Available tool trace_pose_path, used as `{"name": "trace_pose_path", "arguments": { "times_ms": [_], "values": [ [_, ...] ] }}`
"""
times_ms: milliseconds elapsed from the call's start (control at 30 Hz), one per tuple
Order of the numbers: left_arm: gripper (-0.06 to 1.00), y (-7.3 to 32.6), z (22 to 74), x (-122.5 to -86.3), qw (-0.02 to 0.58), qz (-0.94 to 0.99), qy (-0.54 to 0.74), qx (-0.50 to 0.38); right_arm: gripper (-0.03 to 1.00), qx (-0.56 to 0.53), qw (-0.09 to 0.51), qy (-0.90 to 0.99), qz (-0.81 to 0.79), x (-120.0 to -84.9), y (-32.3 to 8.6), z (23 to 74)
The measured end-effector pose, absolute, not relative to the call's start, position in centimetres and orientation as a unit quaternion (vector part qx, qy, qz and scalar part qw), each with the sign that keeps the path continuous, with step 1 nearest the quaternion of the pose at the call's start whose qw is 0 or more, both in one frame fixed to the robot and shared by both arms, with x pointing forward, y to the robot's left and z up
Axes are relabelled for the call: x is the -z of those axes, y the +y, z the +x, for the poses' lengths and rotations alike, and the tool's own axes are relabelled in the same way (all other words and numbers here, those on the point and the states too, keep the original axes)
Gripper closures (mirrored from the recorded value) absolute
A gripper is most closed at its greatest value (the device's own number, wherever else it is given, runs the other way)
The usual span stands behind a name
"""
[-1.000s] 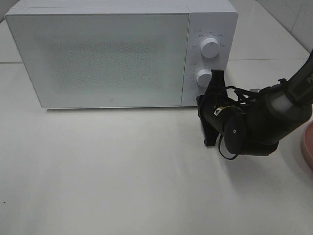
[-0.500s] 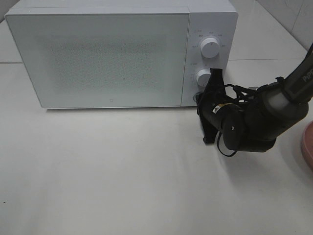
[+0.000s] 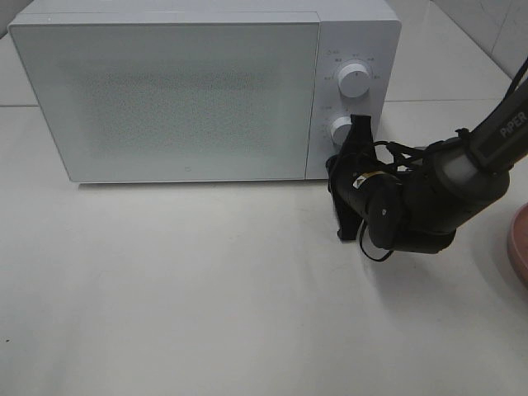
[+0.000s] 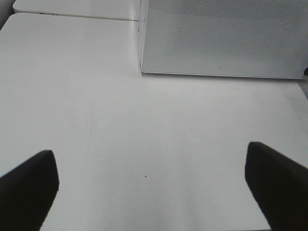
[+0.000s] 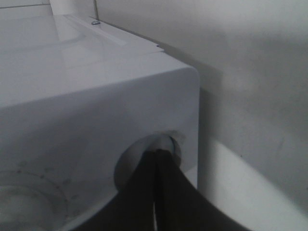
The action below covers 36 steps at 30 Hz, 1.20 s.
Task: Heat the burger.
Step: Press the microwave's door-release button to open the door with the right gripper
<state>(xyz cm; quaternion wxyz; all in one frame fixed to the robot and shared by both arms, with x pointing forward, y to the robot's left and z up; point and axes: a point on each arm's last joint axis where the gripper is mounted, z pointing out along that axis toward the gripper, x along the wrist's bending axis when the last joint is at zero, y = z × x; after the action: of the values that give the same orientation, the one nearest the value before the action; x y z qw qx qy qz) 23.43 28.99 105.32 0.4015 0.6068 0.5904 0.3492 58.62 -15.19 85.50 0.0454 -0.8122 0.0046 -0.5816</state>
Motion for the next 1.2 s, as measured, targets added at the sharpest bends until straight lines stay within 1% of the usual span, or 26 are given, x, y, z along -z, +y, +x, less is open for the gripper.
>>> {"name": "trace_pose_path", "arguments": {
  "times_ms": [200, 467, 1200],
  "values": [
    [-0.03, 29.0, 23.4, -105.3, 0.402, 0.607, 0.59, -0.349, 0.95, 0.582, 0.037, 0.011, -0.813, -85.7, -15.1, 59.2],
    [-0.03, 29.0, 23.4, -105.3, 0.402, 0.607, 0.59, -0.349, 0.95, 0.551, 0.038, 0.014, -0.834, -85.7, -15.3, 60.2],
    [-0.03, 29.0, 23.4, -105.3, 0.402, 0.607, 0.59, -0.349, 0.95, 0.544, 0.041, -0.008, -0.838, -86.3, -15.8, 59.8]
  ]
}}
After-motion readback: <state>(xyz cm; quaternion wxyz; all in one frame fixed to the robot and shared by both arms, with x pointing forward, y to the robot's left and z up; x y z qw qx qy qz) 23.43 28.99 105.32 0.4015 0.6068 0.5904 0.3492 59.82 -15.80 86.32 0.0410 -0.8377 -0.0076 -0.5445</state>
